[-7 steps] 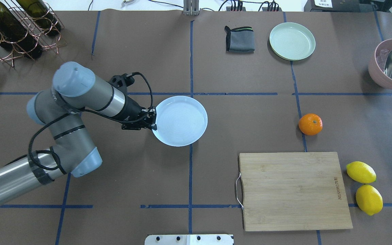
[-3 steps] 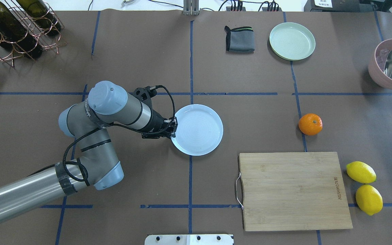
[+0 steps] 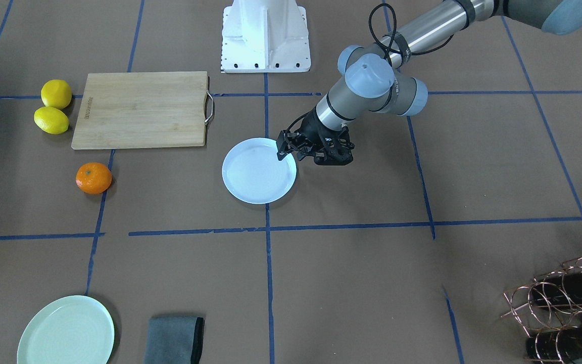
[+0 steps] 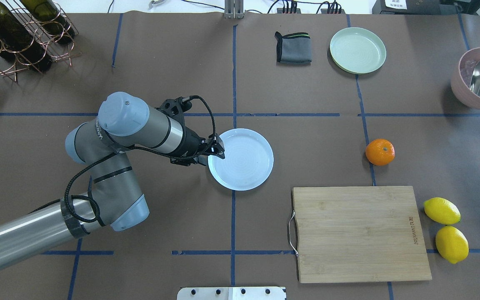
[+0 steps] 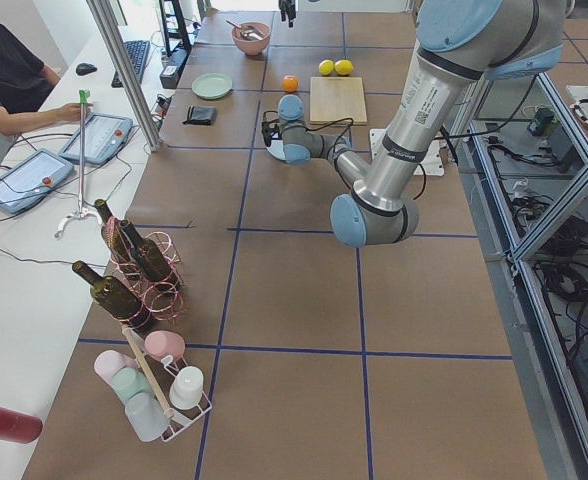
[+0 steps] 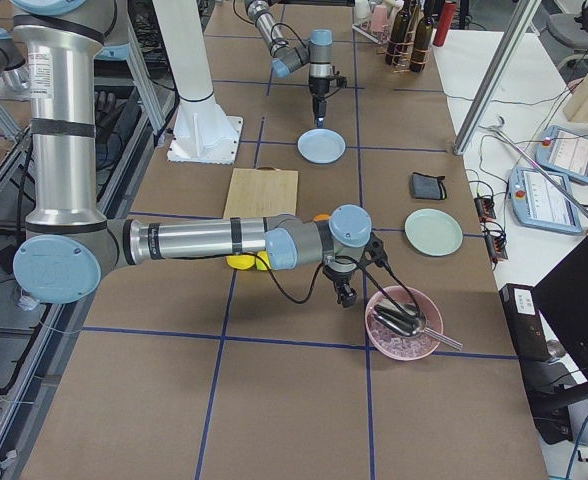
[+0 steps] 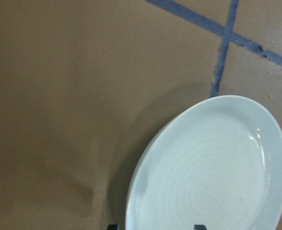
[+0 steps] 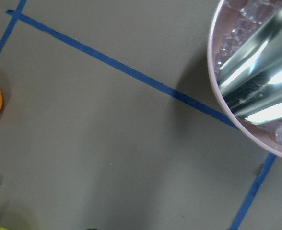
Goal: Pick orange to plate
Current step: 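Slide the light blue plate with the left gripper toward the table center, then grasp the orange with the right gripper while the left gripper holds the plate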
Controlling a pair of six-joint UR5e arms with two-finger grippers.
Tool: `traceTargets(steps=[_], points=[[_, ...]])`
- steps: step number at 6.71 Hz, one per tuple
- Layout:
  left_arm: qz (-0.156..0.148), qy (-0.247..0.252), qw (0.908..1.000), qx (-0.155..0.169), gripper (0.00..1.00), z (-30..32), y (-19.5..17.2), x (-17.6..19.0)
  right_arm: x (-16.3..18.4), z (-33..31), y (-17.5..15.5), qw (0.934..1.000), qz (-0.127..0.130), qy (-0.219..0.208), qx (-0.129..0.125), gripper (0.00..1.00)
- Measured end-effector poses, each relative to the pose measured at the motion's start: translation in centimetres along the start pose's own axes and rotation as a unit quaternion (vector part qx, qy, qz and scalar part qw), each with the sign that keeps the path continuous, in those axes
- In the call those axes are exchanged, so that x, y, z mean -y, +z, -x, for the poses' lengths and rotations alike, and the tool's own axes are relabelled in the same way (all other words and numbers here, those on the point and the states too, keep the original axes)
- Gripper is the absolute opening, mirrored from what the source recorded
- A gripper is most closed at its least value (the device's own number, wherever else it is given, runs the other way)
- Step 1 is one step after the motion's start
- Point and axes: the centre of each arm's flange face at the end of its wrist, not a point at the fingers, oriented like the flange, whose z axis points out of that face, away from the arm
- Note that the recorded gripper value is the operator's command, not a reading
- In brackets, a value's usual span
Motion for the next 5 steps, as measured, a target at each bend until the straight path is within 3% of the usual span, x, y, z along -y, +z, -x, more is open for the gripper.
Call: traceTargets(steps=[1,3,5], points=[[-0.005,0.001,1.0000,-0.008,0.62,-0.4,-1.1,0.3,1.4,2.8,1.2,0.9998,-0.004,0.019,-0.004,1.00],[-0.012,0.003,0.9998,-0.018,0.62,-0.6,-2.8,0.8,4.0,10.8,4.3,0.9963,-0.034,0.071,-0.035,1.00],[-0.015,0.003,0.9997,-0.021,0.62,-0.7,-3.5,1.1,5.0,17.8,6.5,0.9914,-0.047,0.121,-0.017,1.00]])
